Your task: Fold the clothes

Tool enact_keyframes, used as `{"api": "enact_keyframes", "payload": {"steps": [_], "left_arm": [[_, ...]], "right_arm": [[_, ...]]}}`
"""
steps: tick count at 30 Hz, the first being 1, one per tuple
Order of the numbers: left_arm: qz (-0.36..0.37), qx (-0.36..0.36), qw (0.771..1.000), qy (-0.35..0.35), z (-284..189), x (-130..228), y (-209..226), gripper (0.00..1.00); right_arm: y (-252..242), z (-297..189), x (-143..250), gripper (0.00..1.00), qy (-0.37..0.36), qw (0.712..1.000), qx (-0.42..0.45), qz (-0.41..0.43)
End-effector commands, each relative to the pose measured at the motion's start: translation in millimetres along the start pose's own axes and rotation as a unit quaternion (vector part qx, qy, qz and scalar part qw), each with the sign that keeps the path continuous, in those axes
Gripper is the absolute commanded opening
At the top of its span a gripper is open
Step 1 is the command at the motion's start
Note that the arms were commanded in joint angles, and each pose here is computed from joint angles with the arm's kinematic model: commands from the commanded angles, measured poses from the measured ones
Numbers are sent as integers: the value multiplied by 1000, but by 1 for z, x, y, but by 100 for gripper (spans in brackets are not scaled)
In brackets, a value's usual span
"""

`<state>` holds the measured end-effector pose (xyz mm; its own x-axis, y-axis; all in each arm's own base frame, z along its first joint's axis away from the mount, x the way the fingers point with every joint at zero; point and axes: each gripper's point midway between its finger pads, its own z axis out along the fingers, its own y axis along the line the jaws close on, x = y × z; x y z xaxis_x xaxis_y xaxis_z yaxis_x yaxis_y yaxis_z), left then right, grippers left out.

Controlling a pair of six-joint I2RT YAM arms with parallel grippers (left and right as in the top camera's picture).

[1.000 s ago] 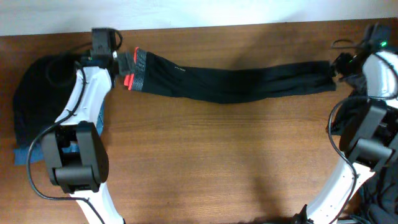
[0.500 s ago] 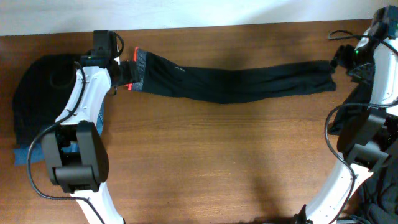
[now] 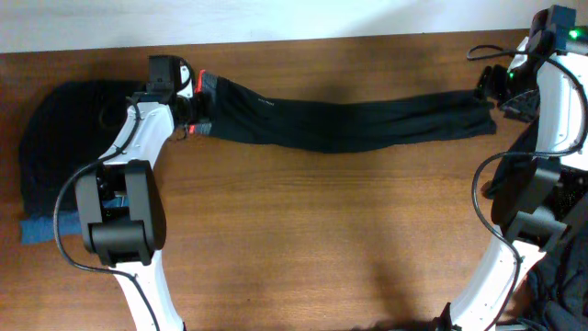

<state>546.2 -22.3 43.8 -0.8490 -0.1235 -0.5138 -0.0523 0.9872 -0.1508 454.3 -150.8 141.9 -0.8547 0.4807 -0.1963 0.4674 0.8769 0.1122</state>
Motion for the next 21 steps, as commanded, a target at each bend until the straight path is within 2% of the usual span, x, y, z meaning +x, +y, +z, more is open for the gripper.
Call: {"api": "enact_keyframes", "payload": {"steps": [1,6,11,21], "left_arm": [[10,10,1000,-21,0,-11,-2,82],[11,17,999,-50,-3,-27,-4,84],[12,31,999,-41,-2,-23,-11,71],[9,56,998,-3,5,-3,-19,65]], "right_arm": [[2,-5,1,77,-3,1000,-4,-3],[-1,-5,1,77,-5,1000,6,-3],[-1,-5,1,77,-5,1000,6,-3],[-1,-5,1,77,-4,1000,6,-3]]}}
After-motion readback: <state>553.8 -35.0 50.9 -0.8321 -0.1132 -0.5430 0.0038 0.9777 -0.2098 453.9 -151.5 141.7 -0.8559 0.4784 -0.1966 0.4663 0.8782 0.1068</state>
